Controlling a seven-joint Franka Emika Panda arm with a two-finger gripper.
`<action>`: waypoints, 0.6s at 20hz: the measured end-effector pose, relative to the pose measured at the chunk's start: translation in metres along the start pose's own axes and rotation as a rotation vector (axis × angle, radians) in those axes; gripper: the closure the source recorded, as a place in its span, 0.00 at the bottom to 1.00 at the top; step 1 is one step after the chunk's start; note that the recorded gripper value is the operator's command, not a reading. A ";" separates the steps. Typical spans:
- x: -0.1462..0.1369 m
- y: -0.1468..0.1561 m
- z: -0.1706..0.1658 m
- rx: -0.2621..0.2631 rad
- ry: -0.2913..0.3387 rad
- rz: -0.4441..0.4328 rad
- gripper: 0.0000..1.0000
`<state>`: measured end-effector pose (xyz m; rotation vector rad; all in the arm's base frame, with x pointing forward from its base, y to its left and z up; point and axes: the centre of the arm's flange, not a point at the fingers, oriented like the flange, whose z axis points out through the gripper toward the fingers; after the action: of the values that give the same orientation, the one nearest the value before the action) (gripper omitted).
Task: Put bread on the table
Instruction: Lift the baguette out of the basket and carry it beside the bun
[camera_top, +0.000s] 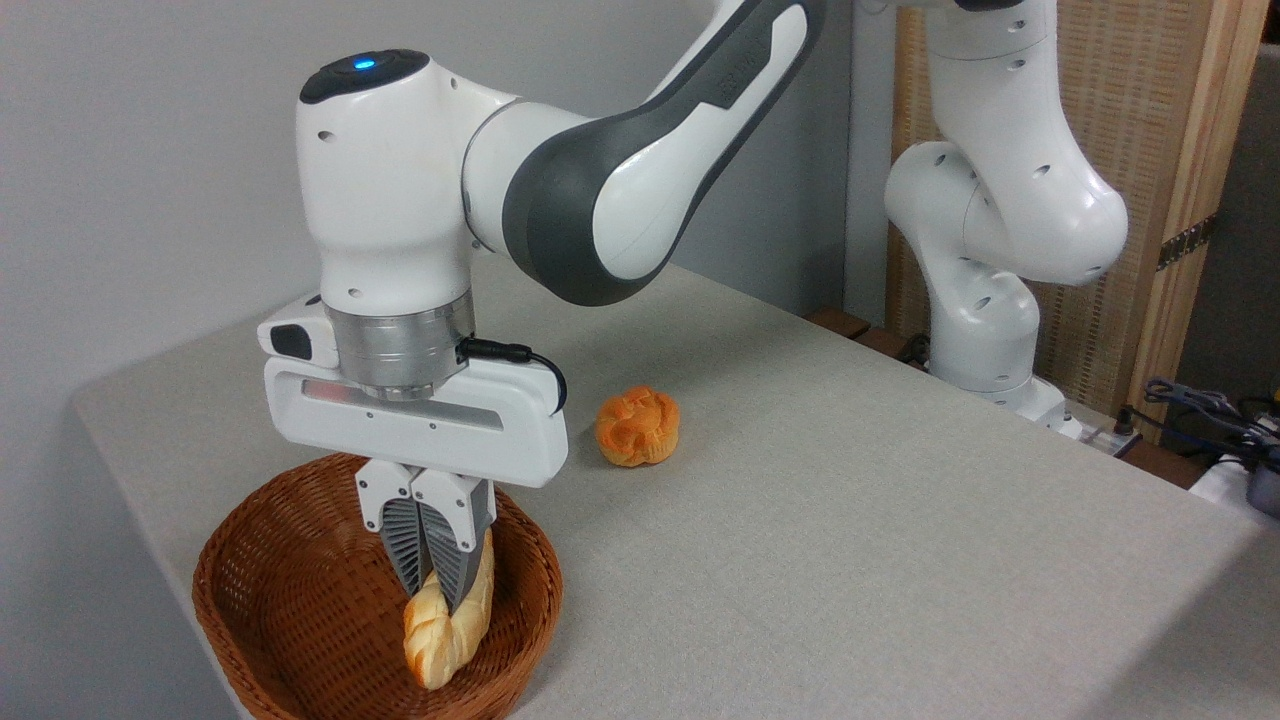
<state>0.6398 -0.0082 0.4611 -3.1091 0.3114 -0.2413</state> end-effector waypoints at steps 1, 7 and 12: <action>0.000 0.000 -0.001 0.000 0.002 0.000 0.98; 0.004 -0.005 -0.023 -0.019 0.051 -0.027 0.97; 0.000 -0.003 -0.055 -0.030 0.073 -0.032 0.96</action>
<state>0.6315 -0.0046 0.5155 -3.1416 0.2696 -0.3544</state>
